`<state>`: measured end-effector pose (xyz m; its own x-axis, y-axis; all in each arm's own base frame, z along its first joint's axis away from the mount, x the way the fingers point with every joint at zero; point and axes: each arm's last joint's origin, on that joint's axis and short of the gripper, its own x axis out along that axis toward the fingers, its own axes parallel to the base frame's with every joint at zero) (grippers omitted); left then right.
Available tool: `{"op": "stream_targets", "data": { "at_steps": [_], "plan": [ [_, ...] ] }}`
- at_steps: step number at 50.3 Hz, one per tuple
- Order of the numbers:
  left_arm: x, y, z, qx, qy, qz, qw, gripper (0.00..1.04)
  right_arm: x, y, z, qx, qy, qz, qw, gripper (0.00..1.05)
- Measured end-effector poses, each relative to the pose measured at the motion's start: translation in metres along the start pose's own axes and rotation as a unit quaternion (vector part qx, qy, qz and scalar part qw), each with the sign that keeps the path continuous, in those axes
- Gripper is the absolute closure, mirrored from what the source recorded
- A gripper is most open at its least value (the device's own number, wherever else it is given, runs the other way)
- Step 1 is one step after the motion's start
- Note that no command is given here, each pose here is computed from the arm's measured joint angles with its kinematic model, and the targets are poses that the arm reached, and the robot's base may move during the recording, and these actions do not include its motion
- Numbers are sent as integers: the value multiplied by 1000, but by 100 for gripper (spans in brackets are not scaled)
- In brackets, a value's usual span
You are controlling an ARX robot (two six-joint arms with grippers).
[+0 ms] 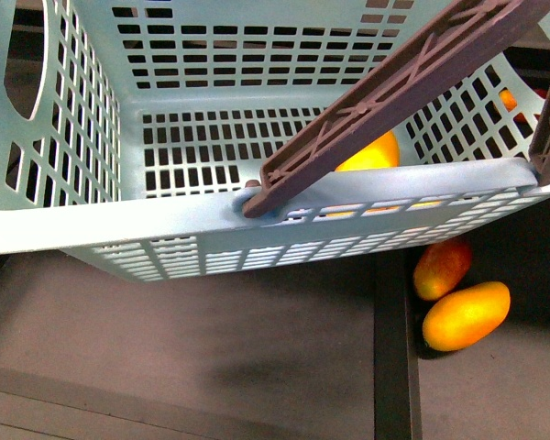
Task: Pick lemon and mango into basket
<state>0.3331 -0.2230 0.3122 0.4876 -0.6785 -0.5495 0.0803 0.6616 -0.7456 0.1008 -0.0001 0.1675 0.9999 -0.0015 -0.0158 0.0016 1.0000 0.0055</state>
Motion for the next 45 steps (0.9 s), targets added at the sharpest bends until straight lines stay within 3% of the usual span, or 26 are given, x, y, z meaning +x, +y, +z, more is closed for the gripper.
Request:
{"op": "stream_targets", "data": {
  "at_steps": [17, 30, 34, 41, 43, 45],
  "plan": [
    [0, 0, 0, -1, 0, 1, 1000, 100, -4, 0, 2, -1, -14, 0, 1000, 101],
    [1, 0, -1, -1, -7, 5, 1000, 100, -4, 0, 2, -1, -14, 0, 1000, 50],
    [8, 1, -3, -31, -131, 28, 991, 100, -4, 0, 2, -1, -15, 1, 1000, 39],
    [17, 20, -5, -133, -334, 67, 931, 100, -4, 0, 2, -1, -15, 0, 1000, 15],
    [16, 28, 2, -156, -358, 64, 918, 100, -4, 0, 2, -1, -15, -1, 1000, 8],
    [15, 37, 12, -180, -376, 58, 907, 100, -4, 0, 2, -1, -15, 0, 1000, 9]
  ]
}}
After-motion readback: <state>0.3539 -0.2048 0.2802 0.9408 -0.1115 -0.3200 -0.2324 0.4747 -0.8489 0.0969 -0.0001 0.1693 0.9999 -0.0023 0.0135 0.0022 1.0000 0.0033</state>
